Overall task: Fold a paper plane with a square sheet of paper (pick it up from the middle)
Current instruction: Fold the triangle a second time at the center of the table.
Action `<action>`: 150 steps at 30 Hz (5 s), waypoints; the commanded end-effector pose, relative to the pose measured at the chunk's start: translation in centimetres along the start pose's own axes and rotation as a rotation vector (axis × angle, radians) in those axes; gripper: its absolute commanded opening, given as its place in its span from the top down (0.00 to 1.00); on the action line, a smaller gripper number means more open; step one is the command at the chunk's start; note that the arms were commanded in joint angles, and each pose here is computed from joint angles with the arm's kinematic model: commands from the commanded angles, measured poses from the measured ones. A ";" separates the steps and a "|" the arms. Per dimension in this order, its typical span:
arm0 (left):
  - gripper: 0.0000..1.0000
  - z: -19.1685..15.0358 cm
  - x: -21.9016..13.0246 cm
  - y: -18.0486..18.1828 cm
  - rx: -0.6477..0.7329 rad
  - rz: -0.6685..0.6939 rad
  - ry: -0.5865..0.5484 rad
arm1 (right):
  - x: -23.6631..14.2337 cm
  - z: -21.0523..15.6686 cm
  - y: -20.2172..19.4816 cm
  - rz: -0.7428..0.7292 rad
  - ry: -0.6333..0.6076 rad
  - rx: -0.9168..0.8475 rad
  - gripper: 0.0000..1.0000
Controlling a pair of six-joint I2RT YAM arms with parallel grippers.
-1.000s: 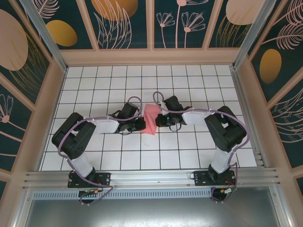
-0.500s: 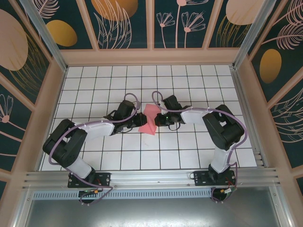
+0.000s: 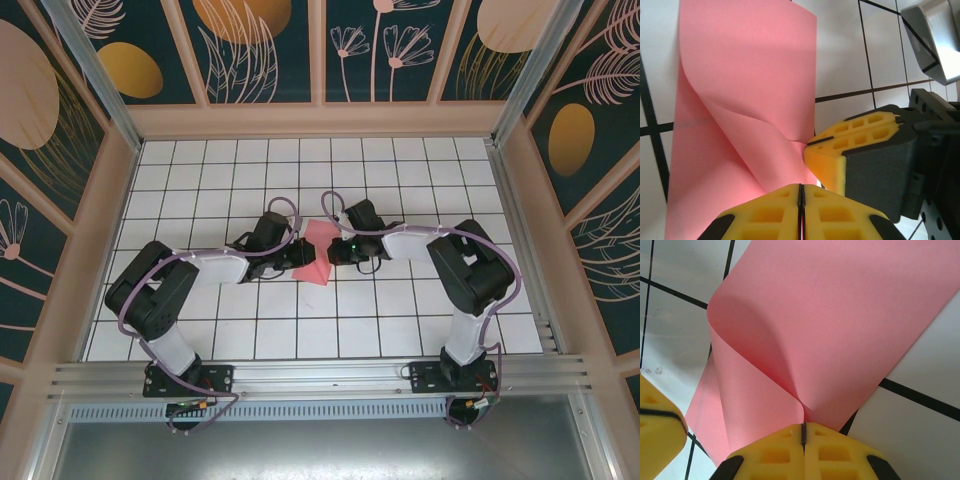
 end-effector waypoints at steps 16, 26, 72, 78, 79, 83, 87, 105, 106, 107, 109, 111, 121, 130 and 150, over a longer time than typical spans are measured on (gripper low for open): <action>0.88 1.2 1.3 -0.6 0.004 -0.049 -0.010 | 0.5 1.5 0.0 0.004 -0.014 -0.036 0.97; 0.89 0.9 1.6 -0.3 0.002 -0.040 -0.002 | 0.7 1.5 -0.3 -0.005 -0.010 -0.031 0.97; 0.90 0.8 2.8 0.8 -0.003 -0.001 0.019 | 1.5 0.5 -2.0 -0.056 0.024 -0.004 0.98; 0.90 0.6 3.0 1.0 -0.006 0.004 0.025 | 1.5 0.5 -2.1 -0.060 0.025 -0.002 0.98; 0.90 0.6 3.1 1.0 -0.005 0.005 0.027 | 1.5 0.4 -2.2 -0.060 0.028 -0.001 0.98; 0.90 0.6 3.2 1.1 -0.007 0.007 0.031 | 1.5 0.4 -2.2 -0.061 0.026 -0.001 0.98; 0.90 0.4 3.2 1.1 -0.007 0.008 0.035 | 1.5 0.4 -2.3 -0.067 0.028 0.002 0.98; 0.90 -0.2 3.5 1.9 -0.017 0.028 0.053 | 1.5 0.3 -2.5 -0.080 0.026 0.006 0.98; 0.90 -0.3 3.5 1.9 -0.019 0.029 0.056 | 1.5 0.4 -2.6 -0.082 0.025 0.007 0.98; 0.90 -0.2 3.5 1.9 -0.018 0.029 0.054 | 1.5 0.3 -2.7 -0.082 0.027 0.009 0.98; 0.90 -0.4 3.5 2.0 -0.019 0.031 0.058 | 1.5 0.3 -2.7 -0.084 0.026 0.009 0.98; 0.90 -0.5 3.6 2.1 -0.021 0.033 0.062 | 1.5 0.3 -2.7 -0.084 0.027 0.010 0.98; 0.90 -1.0 3.8 2.7 -0.030 0.052 0.080 | 1.2 0.6 -2.5 -0.086 0.019 0.010 0.98; 0.90 -1.9 3.8 3.9 -0.064 0.106 0.098 | -1.4 3.1 -1.0 -0.076 -0.073 0.084 0.85; 0.93 -2.5 3.6 4.9 -0.085 0.153 0.099 | -2.3 -1.1 3.2 0.043 -0.099 0.248 0.97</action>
Point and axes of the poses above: each hand's point on the last joint's axis, 136 mm out from that joint toward the fingers, its own x axis out along the fingers, its own y axis along the line the jaws close on, z = x × y, the point moved 2 cm from there along -x, back along the fingers, and after that the axes turned 8 degrees about x, right-handed, at the moved point
